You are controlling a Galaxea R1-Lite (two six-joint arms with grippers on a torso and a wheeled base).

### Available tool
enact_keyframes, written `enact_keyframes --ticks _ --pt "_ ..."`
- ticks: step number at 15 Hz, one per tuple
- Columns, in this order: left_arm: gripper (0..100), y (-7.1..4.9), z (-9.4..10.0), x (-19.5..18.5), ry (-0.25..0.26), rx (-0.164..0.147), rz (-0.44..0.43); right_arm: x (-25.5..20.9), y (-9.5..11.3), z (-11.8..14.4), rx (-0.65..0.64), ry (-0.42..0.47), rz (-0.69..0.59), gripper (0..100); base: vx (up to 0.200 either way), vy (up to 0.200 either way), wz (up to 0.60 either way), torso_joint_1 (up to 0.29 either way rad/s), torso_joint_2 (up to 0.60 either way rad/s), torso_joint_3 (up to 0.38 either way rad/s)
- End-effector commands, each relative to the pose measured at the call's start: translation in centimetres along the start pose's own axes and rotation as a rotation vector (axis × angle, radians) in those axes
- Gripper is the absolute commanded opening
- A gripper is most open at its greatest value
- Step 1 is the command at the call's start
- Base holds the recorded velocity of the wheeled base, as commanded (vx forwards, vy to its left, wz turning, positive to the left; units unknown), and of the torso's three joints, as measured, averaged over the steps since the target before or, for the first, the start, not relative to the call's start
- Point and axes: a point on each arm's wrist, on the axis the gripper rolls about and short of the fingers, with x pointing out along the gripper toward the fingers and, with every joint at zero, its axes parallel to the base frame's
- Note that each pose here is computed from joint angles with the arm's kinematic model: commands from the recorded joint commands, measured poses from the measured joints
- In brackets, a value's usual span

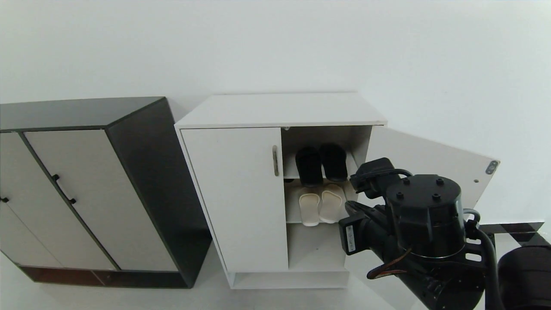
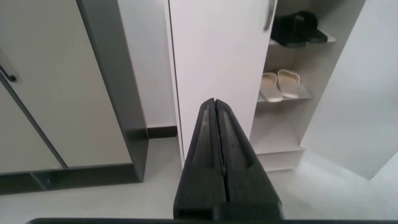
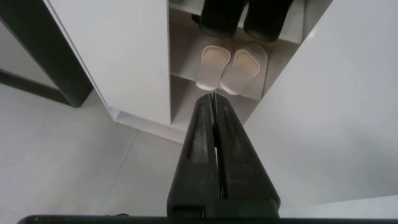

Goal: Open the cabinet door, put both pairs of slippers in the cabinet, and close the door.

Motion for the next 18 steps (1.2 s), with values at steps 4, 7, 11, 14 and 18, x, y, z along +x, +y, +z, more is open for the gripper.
enact_keyframes --ticks 4,7,11,14,18 --pt "0 0.0 0.0 0.0 0.0 0.001 0.0 0.01 0.02 -0.02 0.001 0.0 0.0 0 0.0 0.0 0.0 0.193 -0.5 -0.314" --pt "0 0.0 0.0 0.0 0.0 -0.001 0.0 0.04 0.03 -0.1 -0.001 0.003 0.0 0 0.0 0.0 0.0 0.209 -0.52 -0.313" --pt "0 0.0 0.0 0.0 0.0 -0.001 0.0 0.05 0.02 -0.32 -0.013 0.01 0.001 0 0.0 0.0 0.0 0.192 -0.46 -0.271" --pt "0 0.0 0.0 0.0 0.0 0.001 0.0 0.15 0.04 -0.72 -0.029 0.021 -0.001 0 0.0 0.0 0.0 0.034 -0.08 -0.047" --pt "0 0.0 0.0 0.0 0.0 -0.001 0.0 0.29 -0.03 -0.79 -0.032 0.025 -0.007 0 0.0 0.0 -0.15 -0.001 0.0 0.001"
